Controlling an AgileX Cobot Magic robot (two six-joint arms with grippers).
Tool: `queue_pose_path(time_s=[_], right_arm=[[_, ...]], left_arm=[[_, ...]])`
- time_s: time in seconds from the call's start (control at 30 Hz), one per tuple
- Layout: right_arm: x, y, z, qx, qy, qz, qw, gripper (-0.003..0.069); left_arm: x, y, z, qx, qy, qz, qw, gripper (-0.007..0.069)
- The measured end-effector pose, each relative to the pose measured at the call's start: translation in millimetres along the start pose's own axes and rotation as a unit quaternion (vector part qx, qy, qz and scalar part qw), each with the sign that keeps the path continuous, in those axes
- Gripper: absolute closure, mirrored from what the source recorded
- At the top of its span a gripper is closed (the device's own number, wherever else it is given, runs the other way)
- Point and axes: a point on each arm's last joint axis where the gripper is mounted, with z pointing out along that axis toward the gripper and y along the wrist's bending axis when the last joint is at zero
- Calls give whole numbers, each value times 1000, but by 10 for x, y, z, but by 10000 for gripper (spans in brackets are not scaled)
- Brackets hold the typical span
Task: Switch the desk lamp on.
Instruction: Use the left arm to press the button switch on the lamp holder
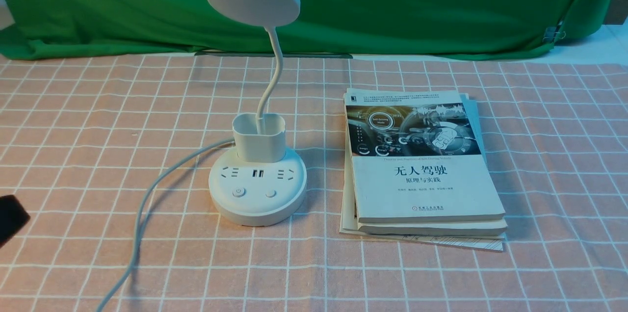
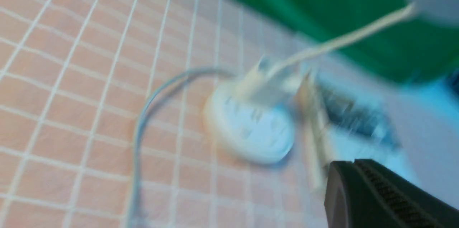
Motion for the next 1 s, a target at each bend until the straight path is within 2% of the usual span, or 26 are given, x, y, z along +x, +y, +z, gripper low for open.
queue_pose_path(time_s=[0.17,0.27,0.37,0.5,0.53,0.67,1.0], right_arm=[[0,0,0,0,0,0,1000,418],[0,0,0,0,0,0,1000,418],[0,0,0,0,0,0,1000,418],[0,0,0,0,0,0,1000,418],[0,0,0,0,0,0,1000,418],[0,0,0,0,0,0,1000,418],[0,0,0,0,0,0,1000,418]], left_arm=[[-197,43,428,-38,136,76,987,604],[-323,73,685,-48,178,104,977,604],[-378,32,925,-44,219,129,966,604],[-311,-165,1264,-21,280,188,941,604],[-314,-162,1281,-23,282,188,940,604],[-131,-416,1712,-1,332,236,914,604],[20,-664,2555,10,355,250,901,604]])
